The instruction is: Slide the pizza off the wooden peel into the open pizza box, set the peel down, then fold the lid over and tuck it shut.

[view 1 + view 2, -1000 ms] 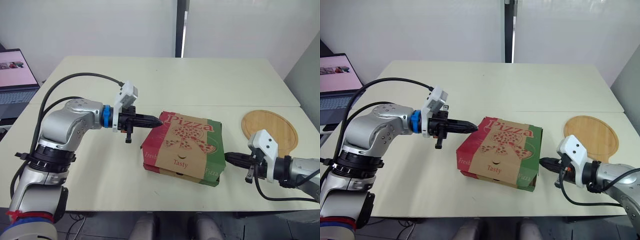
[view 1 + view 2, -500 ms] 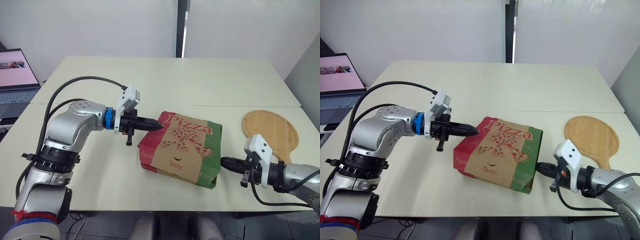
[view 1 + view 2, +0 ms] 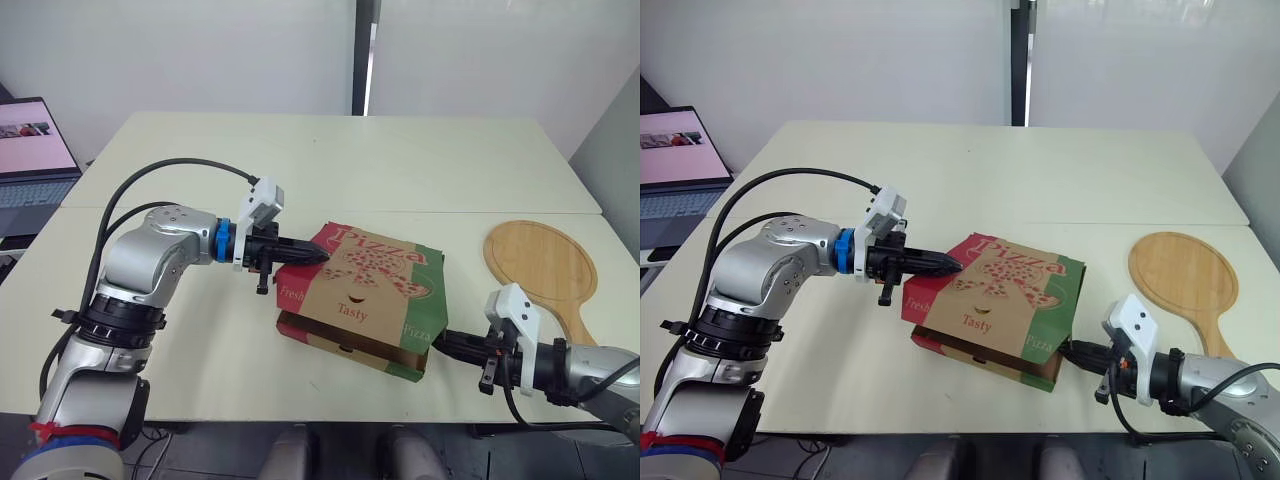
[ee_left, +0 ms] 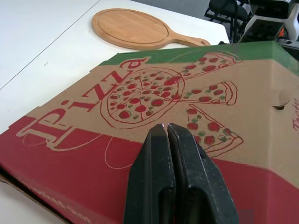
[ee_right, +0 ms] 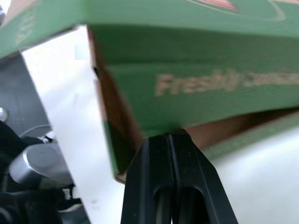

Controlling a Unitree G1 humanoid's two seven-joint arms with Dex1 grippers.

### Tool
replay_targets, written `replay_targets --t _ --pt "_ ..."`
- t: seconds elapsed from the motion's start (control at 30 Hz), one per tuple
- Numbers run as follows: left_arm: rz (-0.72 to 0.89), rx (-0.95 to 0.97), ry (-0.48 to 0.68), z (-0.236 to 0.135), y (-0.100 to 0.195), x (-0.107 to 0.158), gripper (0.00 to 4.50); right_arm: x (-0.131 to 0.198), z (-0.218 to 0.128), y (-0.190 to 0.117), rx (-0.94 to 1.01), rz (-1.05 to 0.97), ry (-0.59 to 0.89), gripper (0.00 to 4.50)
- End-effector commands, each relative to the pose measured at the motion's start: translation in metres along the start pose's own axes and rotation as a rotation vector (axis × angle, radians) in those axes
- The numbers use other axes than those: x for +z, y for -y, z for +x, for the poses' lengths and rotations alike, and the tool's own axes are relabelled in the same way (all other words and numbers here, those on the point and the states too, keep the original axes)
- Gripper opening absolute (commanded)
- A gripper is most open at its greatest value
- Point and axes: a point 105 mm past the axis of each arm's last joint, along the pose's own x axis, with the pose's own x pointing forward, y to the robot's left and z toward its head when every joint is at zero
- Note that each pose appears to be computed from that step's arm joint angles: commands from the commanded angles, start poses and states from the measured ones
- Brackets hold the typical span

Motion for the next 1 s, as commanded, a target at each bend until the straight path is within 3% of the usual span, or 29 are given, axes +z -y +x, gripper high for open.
replay_targets --t 0.03,0.23,0.5,0.63,1.0 --pt "0.046 -0.018 -0.004 0.002 0.003 0.004 0.06 0.008 -0.003 -0.004 0.011 -0.050 0.014 0.00" --pt "0.052 -0.027 -0.021 0.005 0.005 -0.001 0.06 0.002 -0.010 0.002 -0.008 -0.082 -0.036 0.00" --pt "0.059 -0.017 -0.009 0.006 0.002 0.002 0.06 -0.026 -0.043 0.027 -0.091 -0.156 -0.220 0.00" --pt "0.062 -0.017 -0.008 0.006 0.002 0.002 0.06 -0.014 -0.046 0.035 -0.119 -0.174 -0.162 0.00" --pt "0.064 -0.016 -0.005 0.007 0.002 0.004 0.06 0.014 -0.015 0.008 0.003 -0.154 -0.037 0.00"
